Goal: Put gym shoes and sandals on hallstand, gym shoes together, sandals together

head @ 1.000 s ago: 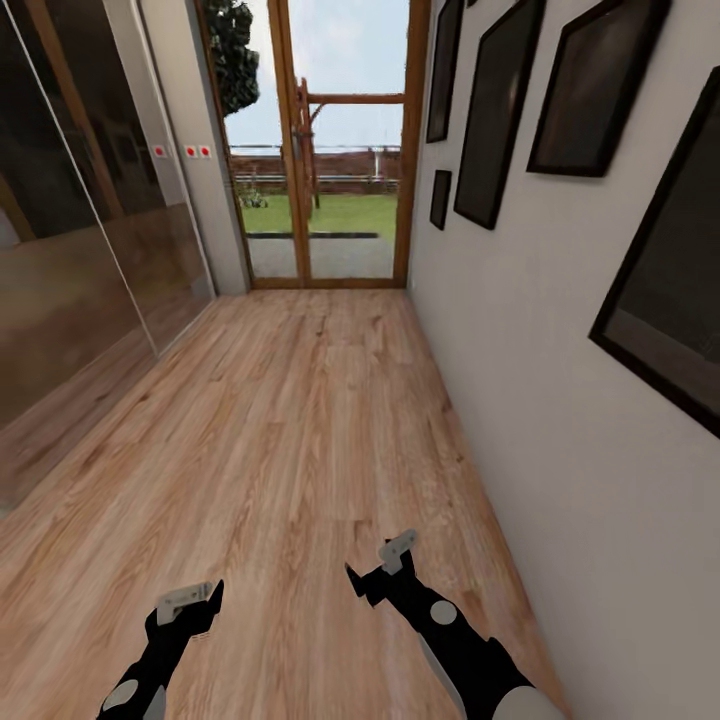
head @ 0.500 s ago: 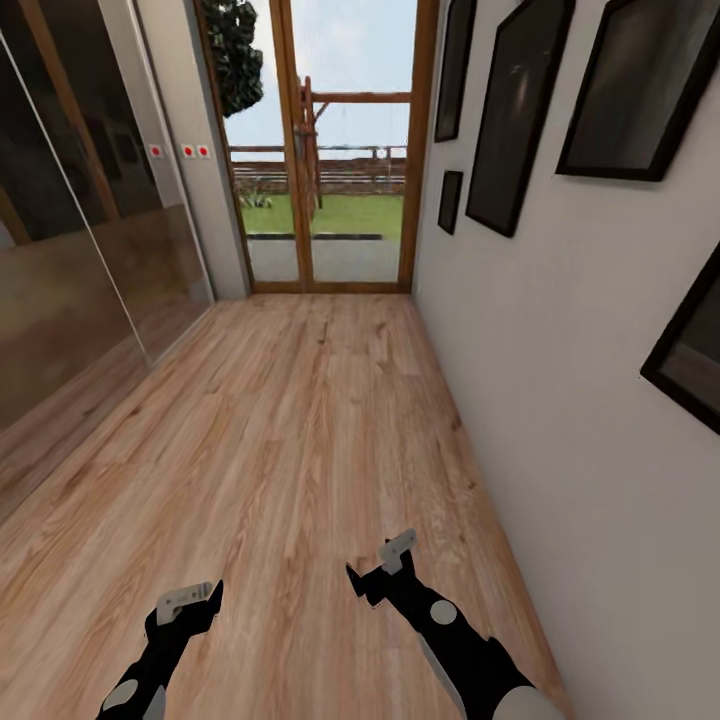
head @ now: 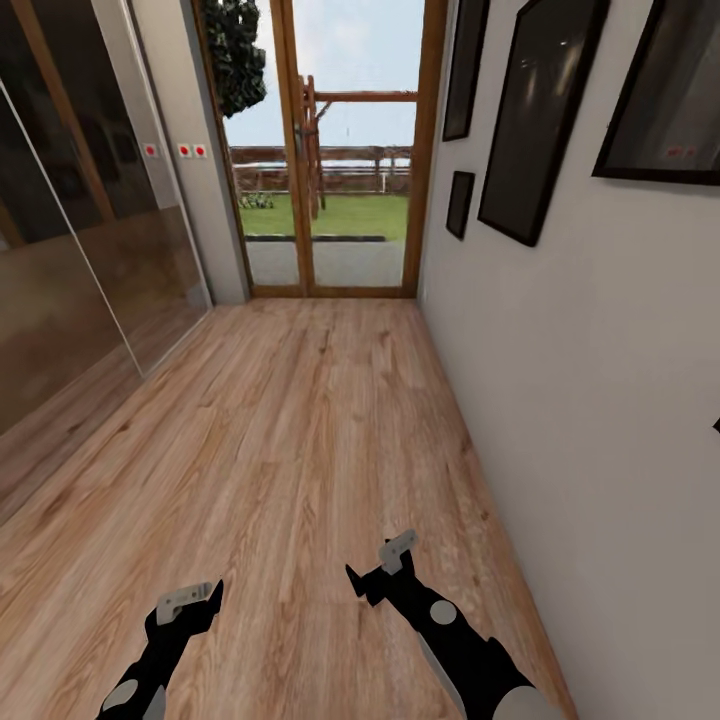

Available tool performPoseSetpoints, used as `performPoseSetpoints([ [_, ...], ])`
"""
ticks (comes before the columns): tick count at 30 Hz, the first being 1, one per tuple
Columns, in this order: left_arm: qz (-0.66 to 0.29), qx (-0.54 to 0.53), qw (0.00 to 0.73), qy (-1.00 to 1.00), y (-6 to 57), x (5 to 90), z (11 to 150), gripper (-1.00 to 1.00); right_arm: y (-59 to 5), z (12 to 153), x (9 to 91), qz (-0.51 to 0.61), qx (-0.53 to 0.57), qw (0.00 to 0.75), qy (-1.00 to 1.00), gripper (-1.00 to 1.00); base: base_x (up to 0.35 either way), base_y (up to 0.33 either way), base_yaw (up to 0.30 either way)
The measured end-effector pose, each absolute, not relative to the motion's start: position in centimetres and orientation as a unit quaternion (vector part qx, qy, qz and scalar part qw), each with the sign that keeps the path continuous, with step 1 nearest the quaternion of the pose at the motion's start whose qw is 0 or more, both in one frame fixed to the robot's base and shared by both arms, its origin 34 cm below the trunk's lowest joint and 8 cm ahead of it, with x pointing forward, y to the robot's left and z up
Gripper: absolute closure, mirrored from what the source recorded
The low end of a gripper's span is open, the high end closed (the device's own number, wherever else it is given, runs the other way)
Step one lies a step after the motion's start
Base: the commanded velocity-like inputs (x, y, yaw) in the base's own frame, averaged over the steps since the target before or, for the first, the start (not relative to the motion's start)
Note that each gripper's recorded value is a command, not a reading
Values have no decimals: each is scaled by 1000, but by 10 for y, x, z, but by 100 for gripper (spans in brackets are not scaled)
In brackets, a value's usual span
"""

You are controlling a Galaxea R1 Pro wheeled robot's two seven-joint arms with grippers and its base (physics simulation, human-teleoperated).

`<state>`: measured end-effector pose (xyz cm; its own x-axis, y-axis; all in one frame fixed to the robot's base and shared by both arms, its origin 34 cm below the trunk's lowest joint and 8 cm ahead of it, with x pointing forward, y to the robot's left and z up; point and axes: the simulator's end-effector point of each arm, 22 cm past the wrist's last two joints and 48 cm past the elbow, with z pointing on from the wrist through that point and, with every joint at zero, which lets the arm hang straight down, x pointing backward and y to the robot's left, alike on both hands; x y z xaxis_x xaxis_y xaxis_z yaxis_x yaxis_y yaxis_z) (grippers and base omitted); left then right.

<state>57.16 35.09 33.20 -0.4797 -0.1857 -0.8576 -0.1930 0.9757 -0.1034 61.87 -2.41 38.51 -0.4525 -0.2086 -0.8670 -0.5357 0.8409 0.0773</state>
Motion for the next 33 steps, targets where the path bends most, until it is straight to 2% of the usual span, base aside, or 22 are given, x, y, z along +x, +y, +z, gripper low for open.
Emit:
performPoseSetpoints([
  [33,4,-110,498,860,352,571,332,-100,-24,385,618,173,-223,473,835,-100,341,0,268],
])
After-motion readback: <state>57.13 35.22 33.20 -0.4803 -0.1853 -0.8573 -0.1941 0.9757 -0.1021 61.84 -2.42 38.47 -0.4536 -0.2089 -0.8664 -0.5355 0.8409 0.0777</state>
